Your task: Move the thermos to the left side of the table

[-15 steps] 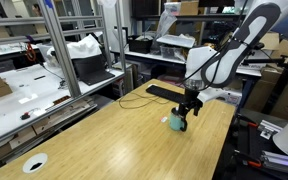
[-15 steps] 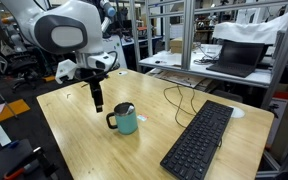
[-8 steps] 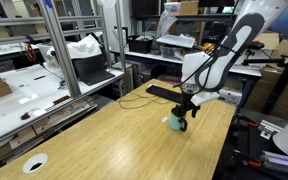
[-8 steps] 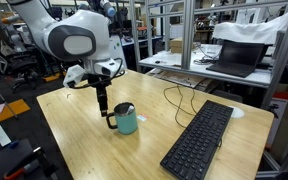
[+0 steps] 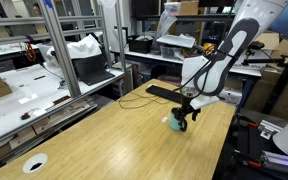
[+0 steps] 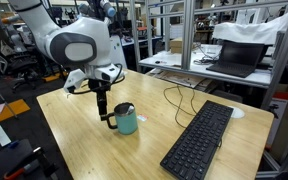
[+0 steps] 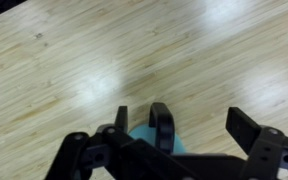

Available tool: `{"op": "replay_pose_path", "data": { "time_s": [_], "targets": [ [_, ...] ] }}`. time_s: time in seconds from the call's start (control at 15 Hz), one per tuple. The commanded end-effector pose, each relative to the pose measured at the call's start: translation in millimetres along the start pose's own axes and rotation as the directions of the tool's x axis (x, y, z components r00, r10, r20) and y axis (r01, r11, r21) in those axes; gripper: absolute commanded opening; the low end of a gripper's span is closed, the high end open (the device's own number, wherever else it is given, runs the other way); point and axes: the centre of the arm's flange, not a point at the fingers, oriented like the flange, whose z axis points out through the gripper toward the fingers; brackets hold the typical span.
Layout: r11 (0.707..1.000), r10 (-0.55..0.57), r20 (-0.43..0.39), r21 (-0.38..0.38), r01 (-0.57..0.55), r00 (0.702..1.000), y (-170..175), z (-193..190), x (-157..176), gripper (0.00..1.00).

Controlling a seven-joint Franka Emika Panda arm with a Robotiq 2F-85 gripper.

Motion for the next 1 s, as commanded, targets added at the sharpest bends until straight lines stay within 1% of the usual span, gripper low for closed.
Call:
{"op": "replay_pose_path", "data": {
  "time_s": [0.0, 0.2, 0.4, 0.6, 0.87, 0.93],
  "targets": [
    [0.999, 0.034, -0.036, 0.013, -0.034, 0.999, -7, 24, 2, 1.0],
    [0.999, 0.043, -0.104, 0.008, -0.042, 0.994, -13, 34, -5, 1.0],
    [0.998, 0.06, -0.165, -0.004, -0.061, 0.985, -18, 33, -11, 1.0],
    [0.993, 0.099, -0.228, -0.04, -0.111, 0.969, -17, 25, -19, 1.0],
    [0.978, 0.155, -0.295, -0.089, -0.188, 0.943, -5, 21, -25, 1.0],
    [0.976, 0.158, -0.311, -0.095, -0.196, 0.937, -5, 21, -26, 0.75]
  ]
}}
